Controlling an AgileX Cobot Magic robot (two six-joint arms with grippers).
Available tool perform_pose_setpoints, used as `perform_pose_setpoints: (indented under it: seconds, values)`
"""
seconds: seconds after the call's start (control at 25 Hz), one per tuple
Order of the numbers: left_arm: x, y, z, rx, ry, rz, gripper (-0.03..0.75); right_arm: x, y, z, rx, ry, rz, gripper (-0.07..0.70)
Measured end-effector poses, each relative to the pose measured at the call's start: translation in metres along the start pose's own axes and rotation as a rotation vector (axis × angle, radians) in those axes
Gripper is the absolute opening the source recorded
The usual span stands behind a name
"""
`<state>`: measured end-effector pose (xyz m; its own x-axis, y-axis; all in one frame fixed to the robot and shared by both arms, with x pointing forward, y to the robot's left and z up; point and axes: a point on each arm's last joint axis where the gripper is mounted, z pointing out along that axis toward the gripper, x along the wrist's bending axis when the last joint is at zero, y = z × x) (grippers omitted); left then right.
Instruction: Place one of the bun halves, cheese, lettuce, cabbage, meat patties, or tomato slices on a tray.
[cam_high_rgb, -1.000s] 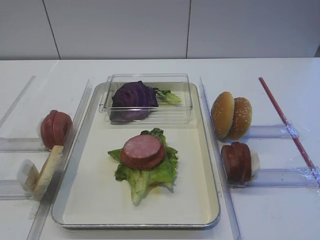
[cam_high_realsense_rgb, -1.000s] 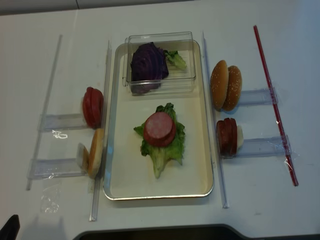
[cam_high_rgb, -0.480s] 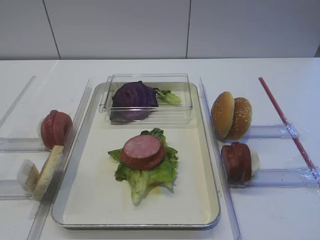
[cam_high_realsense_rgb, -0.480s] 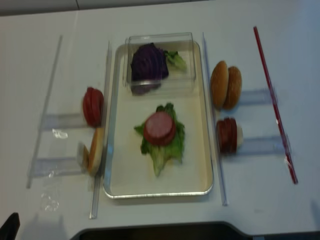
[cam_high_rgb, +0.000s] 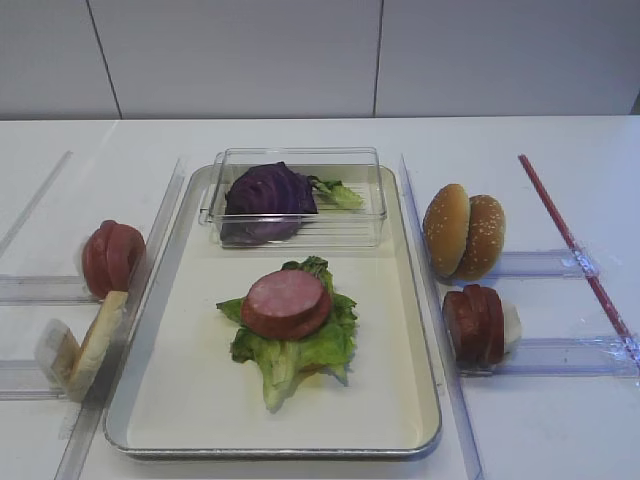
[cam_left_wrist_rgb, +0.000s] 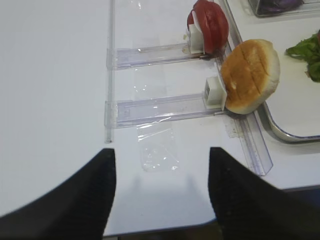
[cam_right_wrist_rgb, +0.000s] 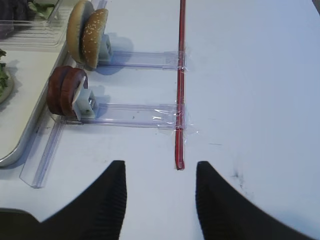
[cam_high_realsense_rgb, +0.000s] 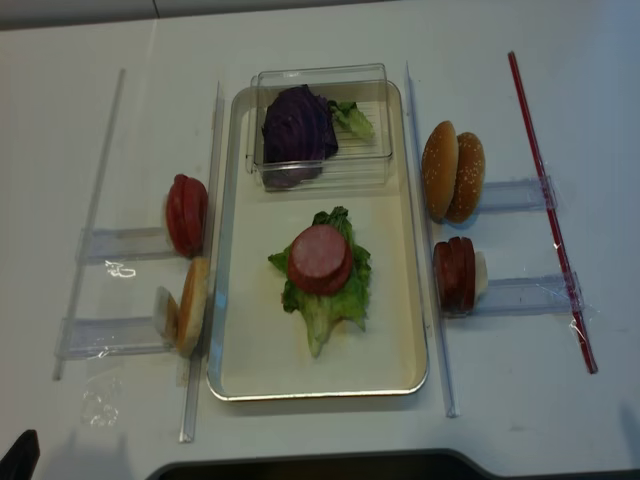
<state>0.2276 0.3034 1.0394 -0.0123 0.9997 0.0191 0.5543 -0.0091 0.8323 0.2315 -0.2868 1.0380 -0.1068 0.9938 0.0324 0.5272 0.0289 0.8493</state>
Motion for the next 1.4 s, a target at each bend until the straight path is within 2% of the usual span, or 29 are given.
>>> perform_pose_setpoints:
  seconds: [1.4]
  values:
    - [0.0000, 0.0000, 0.0000, 0.000, 0.000, 0.000, 0.417, 0.0000, -0.0001, 0.0003, 0.000, 0.000, -0.001, 0.373]
